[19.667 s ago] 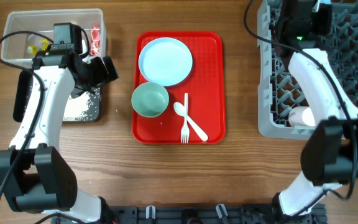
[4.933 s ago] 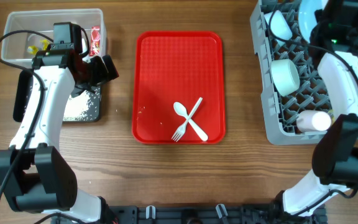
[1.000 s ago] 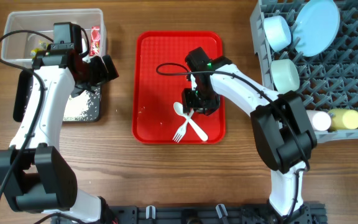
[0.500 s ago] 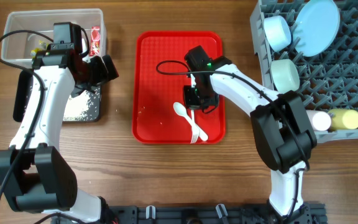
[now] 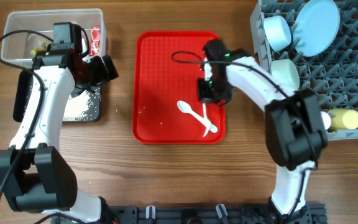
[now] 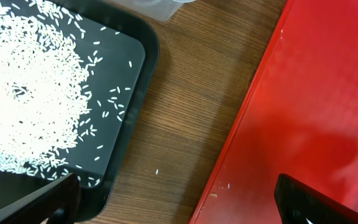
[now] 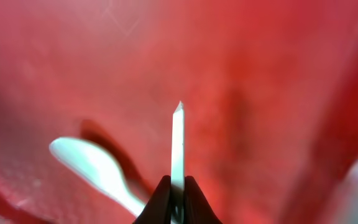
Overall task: Sort waste into correct bins and load items into the dishwasher rack
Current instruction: 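Carry the white fork into the dish rack and release it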
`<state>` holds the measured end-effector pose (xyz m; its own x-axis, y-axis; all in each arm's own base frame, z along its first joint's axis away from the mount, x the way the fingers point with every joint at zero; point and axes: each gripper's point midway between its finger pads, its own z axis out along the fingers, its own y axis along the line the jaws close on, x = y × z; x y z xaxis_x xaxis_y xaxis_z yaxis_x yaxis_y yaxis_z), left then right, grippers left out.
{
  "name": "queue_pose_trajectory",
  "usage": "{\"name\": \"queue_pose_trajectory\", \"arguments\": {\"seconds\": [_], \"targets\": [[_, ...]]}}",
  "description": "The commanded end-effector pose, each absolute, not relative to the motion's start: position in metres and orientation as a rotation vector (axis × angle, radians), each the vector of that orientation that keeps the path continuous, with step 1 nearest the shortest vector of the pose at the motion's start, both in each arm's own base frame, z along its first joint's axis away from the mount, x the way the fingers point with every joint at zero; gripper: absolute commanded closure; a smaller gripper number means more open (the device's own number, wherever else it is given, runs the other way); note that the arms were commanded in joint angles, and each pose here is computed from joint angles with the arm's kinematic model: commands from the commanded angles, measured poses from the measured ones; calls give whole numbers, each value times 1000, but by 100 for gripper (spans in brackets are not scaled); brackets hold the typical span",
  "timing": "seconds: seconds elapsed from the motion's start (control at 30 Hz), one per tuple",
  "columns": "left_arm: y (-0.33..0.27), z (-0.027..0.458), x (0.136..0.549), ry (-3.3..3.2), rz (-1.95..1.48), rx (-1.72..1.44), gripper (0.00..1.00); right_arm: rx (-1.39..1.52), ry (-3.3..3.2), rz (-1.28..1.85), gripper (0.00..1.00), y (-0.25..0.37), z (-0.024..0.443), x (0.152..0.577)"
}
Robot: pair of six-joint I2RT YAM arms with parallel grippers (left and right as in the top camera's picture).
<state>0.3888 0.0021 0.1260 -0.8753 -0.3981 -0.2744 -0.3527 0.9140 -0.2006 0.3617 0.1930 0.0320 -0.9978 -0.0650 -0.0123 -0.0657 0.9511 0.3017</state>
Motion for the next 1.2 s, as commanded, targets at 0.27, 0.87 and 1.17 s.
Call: {"name": "queue_pose_trajectory", "arguments": {"seconds": [0.27, 0.87, 1.17], "targets": [[4, 126, 391, 2760, -198, -558, 0, 137, 2545, 355, 96, 76, 248, 378], [4, 126, 391, 2760, -198, -558, 0, 1389, 2131, -136, 96, -224, 245, 282], [4, 126, 391, 2760, -198, -558, 0, 1736, 1802, -263, 96, -300, 236, 253]]}}
